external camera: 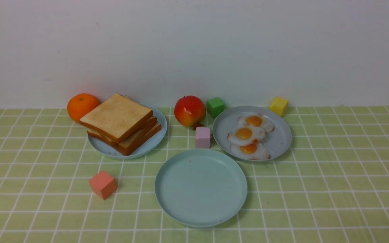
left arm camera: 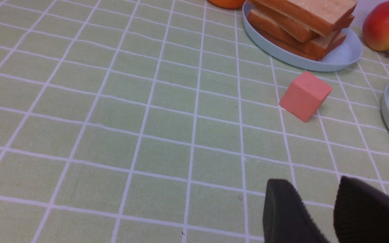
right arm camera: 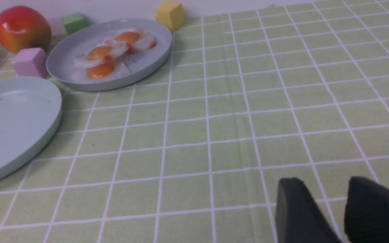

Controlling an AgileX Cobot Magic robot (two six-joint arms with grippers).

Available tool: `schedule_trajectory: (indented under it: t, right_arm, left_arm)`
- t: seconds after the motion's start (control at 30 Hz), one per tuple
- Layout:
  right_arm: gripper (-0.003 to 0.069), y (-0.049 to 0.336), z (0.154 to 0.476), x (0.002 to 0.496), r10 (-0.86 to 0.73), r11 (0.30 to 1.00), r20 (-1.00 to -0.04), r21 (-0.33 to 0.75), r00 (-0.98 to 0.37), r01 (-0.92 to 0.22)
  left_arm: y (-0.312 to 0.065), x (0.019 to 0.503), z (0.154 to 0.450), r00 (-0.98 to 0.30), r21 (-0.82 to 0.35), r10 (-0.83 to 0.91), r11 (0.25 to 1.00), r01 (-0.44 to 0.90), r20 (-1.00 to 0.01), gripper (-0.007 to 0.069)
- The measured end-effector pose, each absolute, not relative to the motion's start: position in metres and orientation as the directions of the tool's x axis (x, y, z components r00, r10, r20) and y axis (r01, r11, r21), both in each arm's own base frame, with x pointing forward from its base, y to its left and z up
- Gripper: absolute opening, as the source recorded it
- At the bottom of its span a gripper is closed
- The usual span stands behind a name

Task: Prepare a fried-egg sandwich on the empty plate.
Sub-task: Use the left arm to grab a slice of bread

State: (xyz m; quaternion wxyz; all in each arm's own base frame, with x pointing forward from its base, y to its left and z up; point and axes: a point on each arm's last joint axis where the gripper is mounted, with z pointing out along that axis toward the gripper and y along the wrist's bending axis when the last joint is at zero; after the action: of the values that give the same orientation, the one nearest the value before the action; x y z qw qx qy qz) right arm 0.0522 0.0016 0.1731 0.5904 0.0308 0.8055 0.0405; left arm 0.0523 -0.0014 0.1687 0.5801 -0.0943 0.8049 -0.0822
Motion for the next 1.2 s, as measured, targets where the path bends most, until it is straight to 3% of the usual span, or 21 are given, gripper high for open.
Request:
schedule_trajectory:
  t: [0.6, 0.7, 0.77, 1.03, 1.1, 1.2]
  right_arm:
    - [0.0239, 0.002, 0.173, 0.052, 0.097, 0.995, -0.949, 0.102, -0.301, 0.002]
    - [0.0239, 0.002, 0.173, 0.052, 0.097, 0.995, -0.949, 0.102, -0.301, 0.002]
    - [0.0239, 0.002, 0.173, 0.052, 0.097, 0.995, -0.949, 0.102, -0.301, 0.002]
    - [0.0239, 0.002, 0.173, 0.052, 0.097, 0.995, -0.949, 0.102, -0.301, 0.002]
    - [0.0239, 0.002, 0.173, 0.052, 0.097, 0.995, -0.949, 0.102, -0.301, 0.002]
    - [0.0239, 0.002, 0.173, 0.052, 0.097, 0.995, -0.949, 0.102, -0.301, 0.002]
  left_arm:
    - [-0.001, 0.053, 0.172, -0.275, -0.25, -0.253, 0.967, -0.049, -0.928, 0.0238]
    - [-0.003, 0.056, 0.183, -0.163, -0.392, -0.39, 0.92, -0.024, -0.906, 0.0238]
    - [-0.003, 0.057, 0.192, -0.068, -0.538, -0.536, 0.843, 0.01, -0.842, 0.0238]
    - [0.002, 0.056, 0.212, 0.123, -0.719, -0.726, 0.687, 0.106, -0.676, 0.0238]
    - [0.004, 0.055, 0.215, 0.145, -0.772, -0.782, 0.622, 0.13, -0.606, 0.0238]
    - [0.003, 0.055, 0.217, 0.119, -0.794, -0.804, 0.594, 0.128, -0.582, 0.023]
